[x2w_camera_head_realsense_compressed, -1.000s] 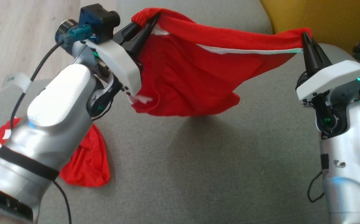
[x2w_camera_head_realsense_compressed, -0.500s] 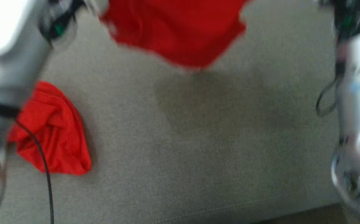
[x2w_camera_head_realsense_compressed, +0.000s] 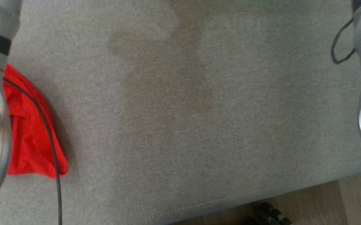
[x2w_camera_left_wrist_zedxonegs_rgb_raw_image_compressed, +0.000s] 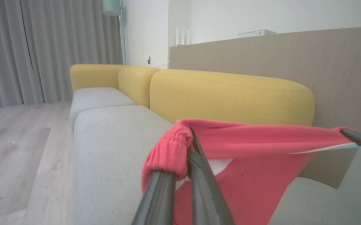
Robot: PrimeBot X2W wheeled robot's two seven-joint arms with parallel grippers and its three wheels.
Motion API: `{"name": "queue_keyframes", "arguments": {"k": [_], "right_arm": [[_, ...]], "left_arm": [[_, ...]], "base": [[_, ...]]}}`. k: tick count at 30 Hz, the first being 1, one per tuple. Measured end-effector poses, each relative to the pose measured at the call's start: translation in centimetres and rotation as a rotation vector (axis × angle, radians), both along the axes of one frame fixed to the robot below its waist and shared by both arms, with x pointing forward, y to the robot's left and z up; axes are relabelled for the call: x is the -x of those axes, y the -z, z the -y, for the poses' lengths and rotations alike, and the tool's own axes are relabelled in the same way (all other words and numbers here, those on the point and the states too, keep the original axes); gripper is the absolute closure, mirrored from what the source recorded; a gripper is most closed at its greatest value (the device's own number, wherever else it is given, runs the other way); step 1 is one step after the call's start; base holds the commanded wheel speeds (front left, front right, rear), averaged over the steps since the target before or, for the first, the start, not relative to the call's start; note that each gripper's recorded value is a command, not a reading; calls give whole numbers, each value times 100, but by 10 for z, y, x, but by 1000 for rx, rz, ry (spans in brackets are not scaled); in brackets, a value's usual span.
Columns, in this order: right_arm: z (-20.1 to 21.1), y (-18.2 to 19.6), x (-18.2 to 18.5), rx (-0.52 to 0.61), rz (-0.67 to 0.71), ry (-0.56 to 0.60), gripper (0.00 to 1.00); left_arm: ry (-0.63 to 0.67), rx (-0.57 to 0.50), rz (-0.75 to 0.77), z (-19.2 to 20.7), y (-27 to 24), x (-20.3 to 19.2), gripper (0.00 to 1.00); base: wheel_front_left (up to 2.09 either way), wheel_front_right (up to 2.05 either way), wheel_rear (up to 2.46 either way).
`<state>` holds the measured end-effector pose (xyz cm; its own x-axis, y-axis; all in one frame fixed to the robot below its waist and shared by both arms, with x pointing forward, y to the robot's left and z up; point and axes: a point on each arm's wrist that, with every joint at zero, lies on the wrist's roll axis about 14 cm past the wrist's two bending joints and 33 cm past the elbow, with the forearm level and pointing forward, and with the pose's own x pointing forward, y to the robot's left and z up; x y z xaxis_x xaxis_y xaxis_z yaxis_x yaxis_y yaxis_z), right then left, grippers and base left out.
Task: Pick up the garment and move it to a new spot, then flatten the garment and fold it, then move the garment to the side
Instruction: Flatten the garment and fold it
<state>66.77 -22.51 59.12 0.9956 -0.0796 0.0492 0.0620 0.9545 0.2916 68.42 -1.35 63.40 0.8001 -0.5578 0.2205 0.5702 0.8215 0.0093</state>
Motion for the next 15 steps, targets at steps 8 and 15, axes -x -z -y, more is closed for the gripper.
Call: {"name": "queue_keyframes", "arguments": {"k": [8,15], "right_arm": [[-18,83,-6,-63,-185,-39,100],[-28,149,37,7,-419,-105,100]], "left_arm": [[-35,39,-184,-11,87,-4,100],[22,-32,-312,-5,155,51,100]], "base": [[0,0,0],[0,0,0]]}}
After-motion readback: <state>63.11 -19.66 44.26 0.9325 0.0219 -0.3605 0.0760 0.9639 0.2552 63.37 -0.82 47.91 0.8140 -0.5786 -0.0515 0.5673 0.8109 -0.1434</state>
